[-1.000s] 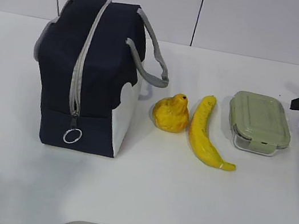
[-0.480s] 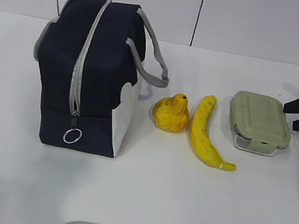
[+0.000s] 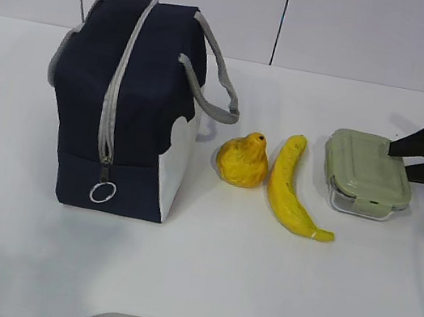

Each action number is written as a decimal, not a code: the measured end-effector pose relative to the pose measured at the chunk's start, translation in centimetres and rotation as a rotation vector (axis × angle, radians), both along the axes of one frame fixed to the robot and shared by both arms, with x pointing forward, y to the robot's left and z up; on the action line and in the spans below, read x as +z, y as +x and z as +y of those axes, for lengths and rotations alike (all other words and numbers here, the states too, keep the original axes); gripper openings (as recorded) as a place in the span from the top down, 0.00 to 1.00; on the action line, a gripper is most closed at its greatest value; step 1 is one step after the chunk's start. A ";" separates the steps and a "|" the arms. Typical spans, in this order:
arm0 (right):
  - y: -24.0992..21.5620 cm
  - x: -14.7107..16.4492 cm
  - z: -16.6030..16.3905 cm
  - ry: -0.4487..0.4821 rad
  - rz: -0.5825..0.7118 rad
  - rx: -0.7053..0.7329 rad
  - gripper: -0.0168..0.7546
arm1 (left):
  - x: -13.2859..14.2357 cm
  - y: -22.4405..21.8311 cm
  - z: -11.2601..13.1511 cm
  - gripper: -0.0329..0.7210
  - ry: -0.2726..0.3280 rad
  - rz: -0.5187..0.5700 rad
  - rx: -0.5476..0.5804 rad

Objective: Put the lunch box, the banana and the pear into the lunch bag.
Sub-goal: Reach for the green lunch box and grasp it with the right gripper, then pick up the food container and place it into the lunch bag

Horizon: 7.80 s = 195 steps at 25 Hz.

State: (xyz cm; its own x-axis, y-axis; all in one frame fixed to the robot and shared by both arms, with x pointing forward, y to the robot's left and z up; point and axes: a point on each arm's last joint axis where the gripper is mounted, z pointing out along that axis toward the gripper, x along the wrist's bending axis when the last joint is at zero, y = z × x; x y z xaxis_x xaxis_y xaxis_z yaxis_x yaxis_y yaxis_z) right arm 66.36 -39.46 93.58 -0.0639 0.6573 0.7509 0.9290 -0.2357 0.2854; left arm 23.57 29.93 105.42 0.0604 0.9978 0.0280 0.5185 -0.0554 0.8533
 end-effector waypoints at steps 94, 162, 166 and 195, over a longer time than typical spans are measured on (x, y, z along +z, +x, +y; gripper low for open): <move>0.2 -1.2 1.6 0.040 0.156 -0.045 0.50 | 0.0 0.0 0.0 0.64 -0.002 0.000 0.001; -2.9 15.2 16.5 0.190 -0.117 0.146 0.50 | 8.3 10.1 -2.7 0.62 -0.250 0.300 -0.162; -3.2 15.6 18.3 0.240 -0.117 0.176 0.50 | 8.7 12.5 -3.1 0.62 -0.268 0.312 -0.194; -4.3 17.1 24.1 0.427 -0.121 0.247 0.50 | 5.5 30.5 -6.0 0.50 -0.465 0.330 -0.458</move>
